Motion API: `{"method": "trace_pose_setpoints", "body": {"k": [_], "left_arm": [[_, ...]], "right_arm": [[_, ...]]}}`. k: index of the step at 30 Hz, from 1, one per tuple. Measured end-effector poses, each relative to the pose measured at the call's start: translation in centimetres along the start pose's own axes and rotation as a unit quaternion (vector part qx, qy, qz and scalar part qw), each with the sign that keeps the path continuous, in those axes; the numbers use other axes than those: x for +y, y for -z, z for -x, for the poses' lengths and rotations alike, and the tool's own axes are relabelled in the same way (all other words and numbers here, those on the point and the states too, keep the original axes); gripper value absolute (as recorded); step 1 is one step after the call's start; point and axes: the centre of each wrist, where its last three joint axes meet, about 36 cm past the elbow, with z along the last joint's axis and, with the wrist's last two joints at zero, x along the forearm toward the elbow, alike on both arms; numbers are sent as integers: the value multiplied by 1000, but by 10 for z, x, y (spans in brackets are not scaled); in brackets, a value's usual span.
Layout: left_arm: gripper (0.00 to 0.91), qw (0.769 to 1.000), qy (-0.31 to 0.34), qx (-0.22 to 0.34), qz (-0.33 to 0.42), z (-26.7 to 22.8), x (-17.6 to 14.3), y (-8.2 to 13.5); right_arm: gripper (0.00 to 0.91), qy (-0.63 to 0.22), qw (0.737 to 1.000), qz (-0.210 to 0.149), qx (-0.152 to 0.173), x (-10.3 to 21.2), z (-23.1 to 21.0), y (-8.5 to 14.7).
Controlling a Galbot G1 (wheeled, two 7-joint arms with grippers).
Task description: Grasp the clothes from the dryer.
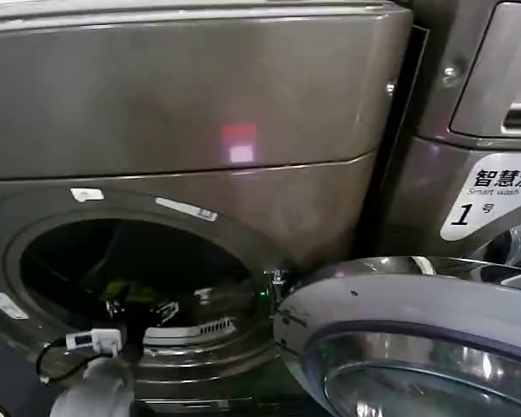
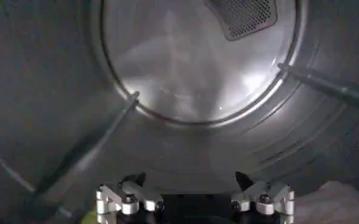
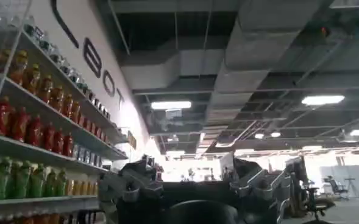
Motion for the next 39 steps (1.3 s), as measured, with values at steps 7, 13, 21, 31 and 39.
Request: {"method": "trace_pose_setpoints", "body": {"k": [7,13,21,31,39], "left_arm": [[907,982,-39,-7,182,18,16,5],[907,963,-69,-1,261,36,28,10],[907,946,-102,9,307,59,35,14],[907,938,-132,1,320,80,41,22],[907,933,-152,-1,327,96,42,24]], "right_arm": [[907,3,1000,-1,1,2,-5,-1],[907,3,1000,-2,5,5,-9,-7],[907,1,1000,-3,13,7,-11,-16],[907,0,1000,-6,16,8,-9,-21],[907,3,1000,-7,16,10,-9,-22]]}}
